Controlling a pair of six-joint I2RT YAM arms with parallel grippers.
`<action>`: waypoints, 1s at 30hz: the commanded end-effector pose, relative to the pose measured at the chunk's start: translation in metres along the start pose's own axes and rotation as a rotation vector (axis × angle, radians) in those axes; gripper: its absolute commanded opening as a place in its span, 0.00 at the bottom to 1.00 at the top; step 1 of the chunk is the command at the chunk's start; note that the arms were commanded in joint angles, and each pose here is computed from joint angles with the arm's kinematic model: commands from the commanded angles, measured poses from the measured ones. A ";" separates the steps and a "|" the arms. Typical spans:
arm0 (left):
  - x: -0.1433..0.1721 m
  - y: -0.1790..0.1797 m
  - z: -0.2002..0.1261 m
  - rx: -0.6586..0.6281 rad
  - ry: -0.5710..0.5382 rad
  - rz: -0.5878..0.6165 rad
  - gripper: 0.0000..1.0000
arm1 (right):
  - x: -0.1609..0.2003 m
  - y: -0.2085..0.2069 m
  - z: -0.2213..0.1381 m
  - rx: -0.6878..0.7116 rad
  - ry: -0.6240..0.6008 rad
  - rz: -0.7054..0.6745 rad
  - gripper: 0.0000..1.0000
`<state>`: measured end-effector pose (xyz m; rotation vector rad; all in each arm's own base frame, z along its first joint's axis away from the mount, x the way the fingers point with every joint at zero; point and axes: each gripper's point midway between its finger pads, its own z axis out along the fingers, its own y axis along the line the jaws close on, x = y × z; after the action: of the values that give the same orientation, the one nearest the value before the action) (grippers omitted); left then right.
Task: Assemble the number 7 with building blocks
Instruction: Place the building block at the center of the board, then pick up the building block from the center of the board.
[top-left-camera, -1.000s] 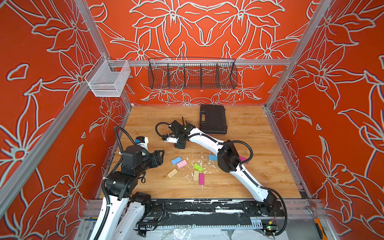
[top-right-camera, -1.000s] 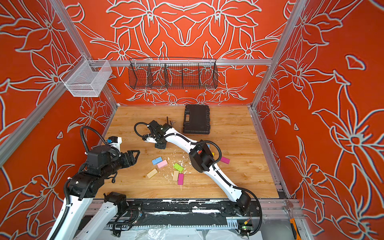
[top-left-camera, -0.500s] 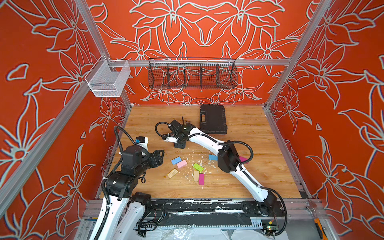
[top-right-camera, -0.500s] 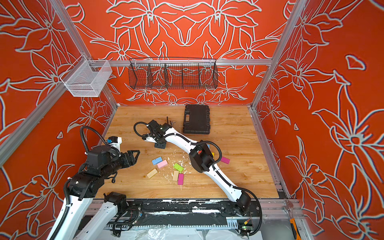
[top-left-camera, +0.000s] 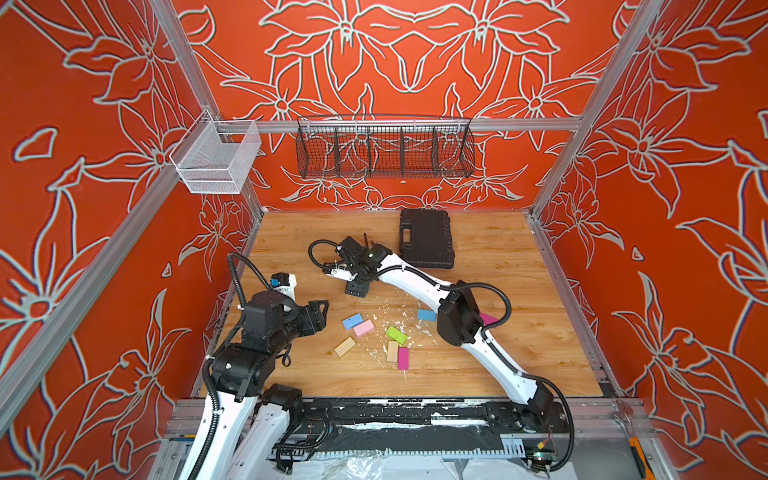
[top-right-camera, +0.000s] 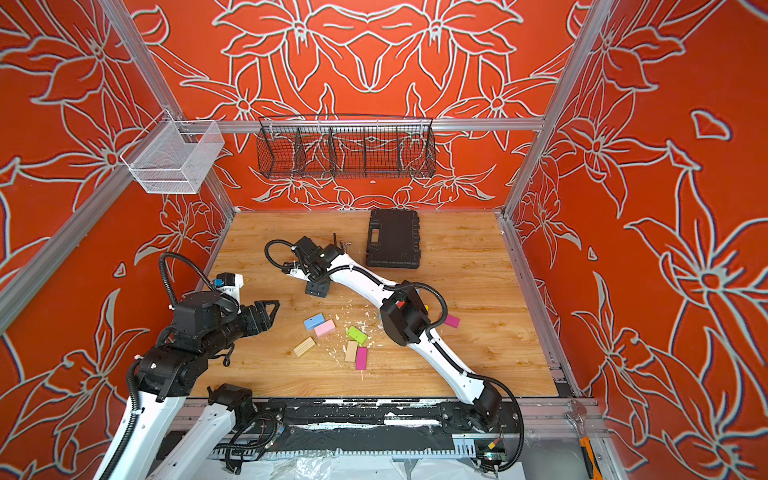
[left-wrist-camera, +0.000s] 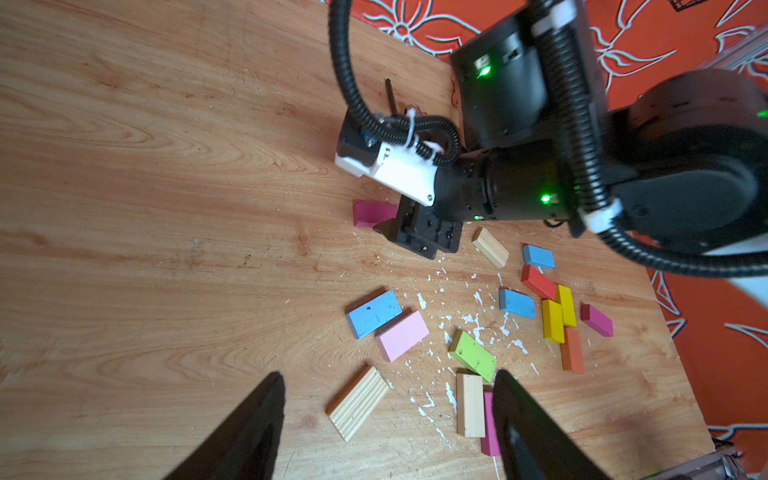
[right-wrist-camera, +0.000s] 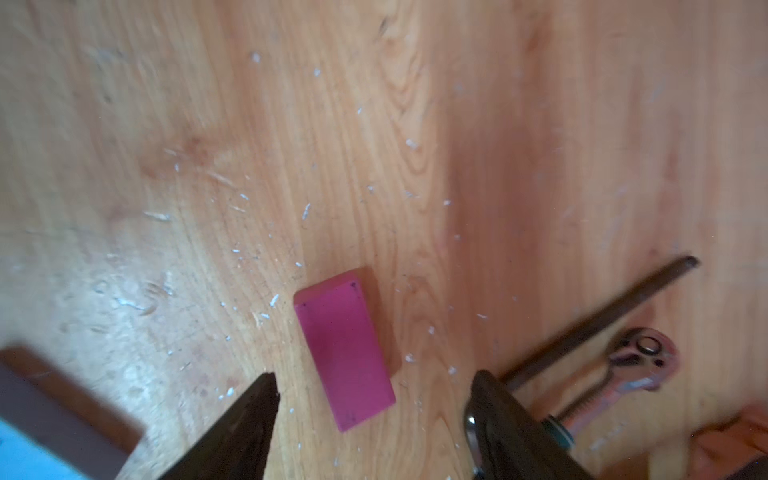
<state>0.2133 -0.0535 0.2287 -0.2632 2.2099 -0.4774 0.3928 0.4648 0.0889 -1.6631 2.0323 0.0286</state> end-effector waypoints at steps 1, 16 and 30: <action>-0.001 0.001 -0.001 -0.002 -0.007 0.001 0.76 | -0.032 -0.031 -0.078 0.105 -0.129 0.116 0.76; 0.034 -0.016 0.044 0.056 0.338 -0.065 0.78 | 0.088 -0.010 -0.144 -0.074 -0.133 0.484 0.70; 0.052 -0.022 0.126 -0.026 0.562 -0.088 0.80 | 0.187 -0.017 -0.077 -0.099 0.155 0.592 0.66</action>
<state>0.2610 -0.1144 0.1222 -0.2593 2.7937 -0.5798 0.3542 0.2673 0.1063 -1.0523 2.5617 0.2716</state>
